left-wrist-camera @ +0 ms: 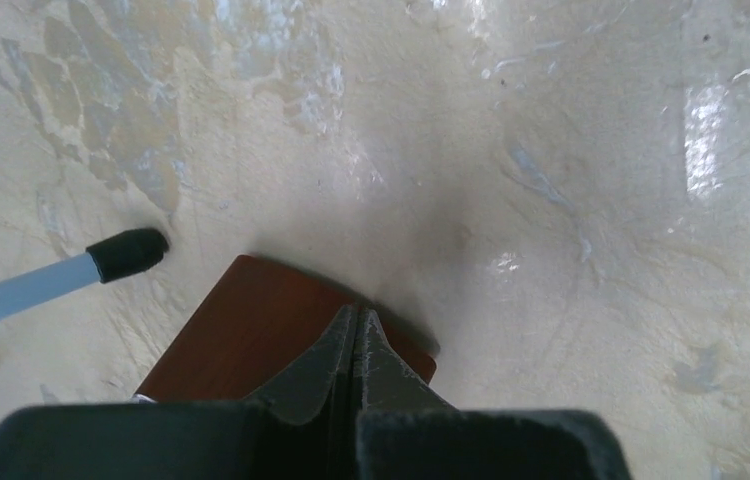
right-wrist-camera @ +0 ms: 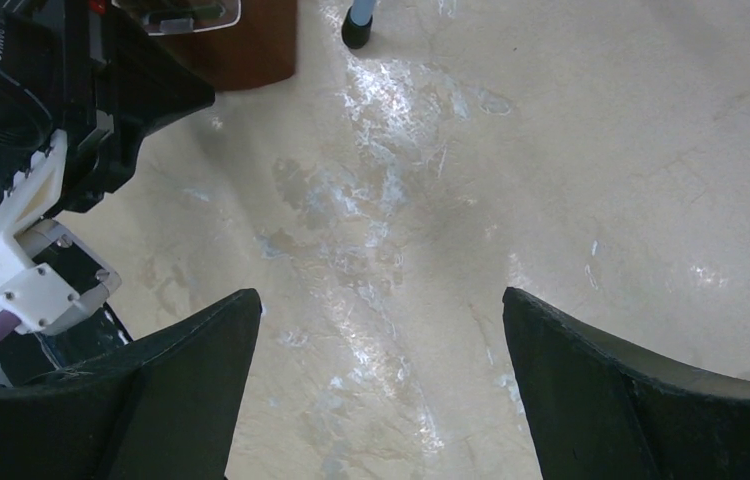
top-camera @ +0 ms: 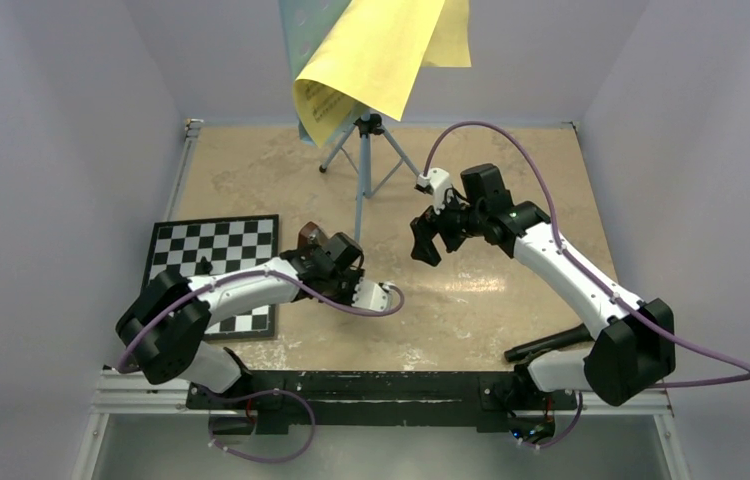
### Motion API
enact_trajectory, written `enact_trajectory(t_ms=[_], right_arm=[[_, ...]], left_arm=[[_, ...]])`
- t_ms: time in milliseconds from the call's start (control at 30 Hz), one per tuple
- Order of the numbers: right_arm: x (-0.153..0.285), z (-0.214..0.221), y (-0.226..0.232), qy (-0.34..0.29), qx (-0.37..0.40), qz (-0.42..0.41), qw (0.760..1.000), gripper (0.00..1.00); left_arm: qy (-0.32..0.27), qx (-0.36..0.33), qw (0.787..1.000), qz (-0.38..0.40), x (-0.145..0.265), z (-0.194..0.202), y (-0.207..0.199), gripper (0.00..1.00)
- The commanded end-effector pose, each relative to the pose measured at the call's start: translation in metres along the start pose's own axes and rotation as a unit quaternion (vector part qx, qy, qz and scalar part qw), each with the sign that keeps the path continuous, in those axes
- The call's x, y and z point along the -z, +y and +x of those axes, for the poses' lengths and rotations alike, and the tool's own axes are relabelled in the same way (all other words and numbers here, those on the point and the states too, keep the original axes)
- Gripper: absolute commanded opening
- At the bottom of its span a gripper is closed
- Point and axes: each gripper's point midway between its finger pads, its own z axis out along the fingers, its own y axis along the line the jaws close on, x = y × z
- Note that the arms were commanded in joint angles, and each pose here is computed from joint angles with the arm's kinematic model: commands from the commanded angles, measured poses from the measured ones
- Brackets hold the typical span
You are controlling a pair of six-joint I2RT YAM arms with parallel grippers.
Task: Pack up the instrument practice props
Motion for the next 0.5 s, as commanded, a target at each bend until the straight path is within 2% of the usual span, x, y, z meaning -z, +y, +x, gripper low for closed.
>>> enact_trajectory(t_ms=[0, 133, 267, 367, 467], right_arm=[[0.005, -0.01, -0.003, -0.021, 0.002, 0.012, 1.0, 0.95], [0.004, -0.011, -0.005, -0.021, 0.0, 0.014, 1.0, 0.95], [0.005, -0.012, -0.005, -0.023, -0.001, 0.013, 1.0, 0.95], [0.005, -0.014, -0.006, -0.024, -0.001, 0.014, 1.0, 0.95], [0.006, -0.014, -0.006, -0.024, 0.001, 0.014, 1.0, 0.95]], left_arm=[[0.05, 0.011, 0.998, -0.033, 0.013, 0.034, 0.012, 0.0], [0.092, 0.047, 0.994, -0.044, 0.024, 0.073, 0.017, 0.0], [0.114, 0.045, 0.991, -0.054, 0.031, 0.097, 0.018, 0.0], [0.108, 0.049, 0.992, -0.051, 0.032, 0.098, 0.015, 0.0], [0.07, 0.067, 0.994, -0.043, 0.035, 0.078, 0.015, 0.0]])
